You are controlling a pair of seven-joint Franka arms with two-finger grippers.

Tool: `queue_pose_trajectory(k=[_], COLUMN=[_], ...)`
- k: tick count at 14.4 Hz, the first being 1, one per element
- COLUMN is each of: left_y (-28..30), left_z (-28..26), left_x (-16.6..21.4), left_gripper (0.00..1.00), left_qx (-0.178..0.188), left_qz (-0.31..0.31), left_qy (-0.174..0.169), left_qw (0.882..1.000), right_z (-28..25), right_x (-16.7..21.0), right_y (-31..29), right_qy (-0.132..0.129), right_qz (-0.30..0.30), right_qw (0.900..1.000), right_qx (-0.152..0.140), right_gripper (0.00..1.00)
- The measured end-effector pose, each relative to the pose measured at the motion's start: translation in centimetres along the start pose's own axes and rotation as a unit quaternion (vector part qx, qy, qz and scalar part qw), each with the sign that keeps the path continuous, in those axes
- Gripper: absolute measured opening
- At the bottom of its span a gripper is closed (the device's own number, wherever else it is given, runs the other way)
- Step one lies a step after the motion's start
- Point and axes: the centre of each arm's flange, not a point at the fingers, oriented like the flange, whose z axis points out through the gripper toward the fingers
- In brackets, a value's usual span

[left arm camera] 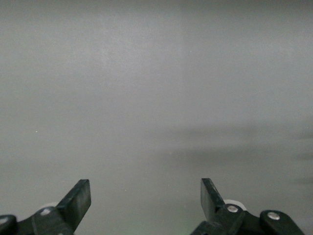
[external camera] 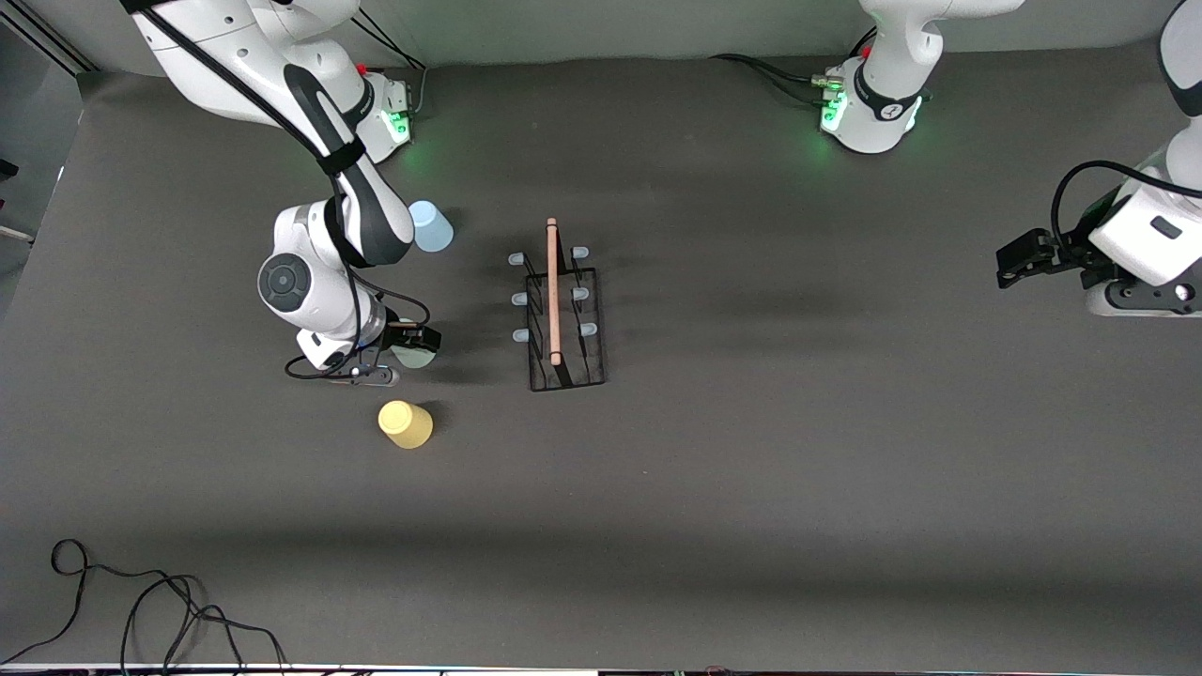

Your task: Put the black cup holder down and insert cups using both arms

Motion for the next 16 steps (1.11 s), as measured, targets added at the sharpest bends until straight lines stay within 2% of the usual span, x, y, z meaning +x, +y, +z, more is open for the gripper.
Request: queue_pose_trajectory(k=[3,6,7,9,12,16], left_y=[0.0,-0.2,-0.3,-0.7,-0.9,-0.9], left_z=[0.2,-0.5,-0.8,-1.2,-0.9,-1.1], left_x=[-0.4,-0.2,-0.1,0.1,0.2,0.1], left_gripper=[1.0,1.0,1.0,1.0,1.0,1.0], left_qx=[0.005,0.018,0.019,0.019,0.02,0.02], left_qz=[0.001,0.004,0.003,0.0,-0.002,0.0], left_qy=[-0.003,0.011,0.015,0.019,0.014,0.009], left_qw=[1.0,1.0,1.0,1.0,1.0,1.0], right_z=[0.2,0.6,0.7,0.6,-1.6,-8.1], right_x=[-0.1,-0.5,-0.6,-0.7,-0.7,-1.5], right_y=[0.2,0.4,0.5,0.6,0.3,-0.1], right_qy=[-0.002,-0.008,-0.01,-0.011,-0.007,-0.001], right_qz=[0.002,0.004,0.004,0.004,0.003,0.03], right_qw=[1.0,1.0,1.0,1.0,1.0,0.999], right_qx=[-0.001,-0.003,-0.004,-0.003,0.004,0.024], right_gripper=[1.0,0.96,0.92,0.69,0.68,0.68])
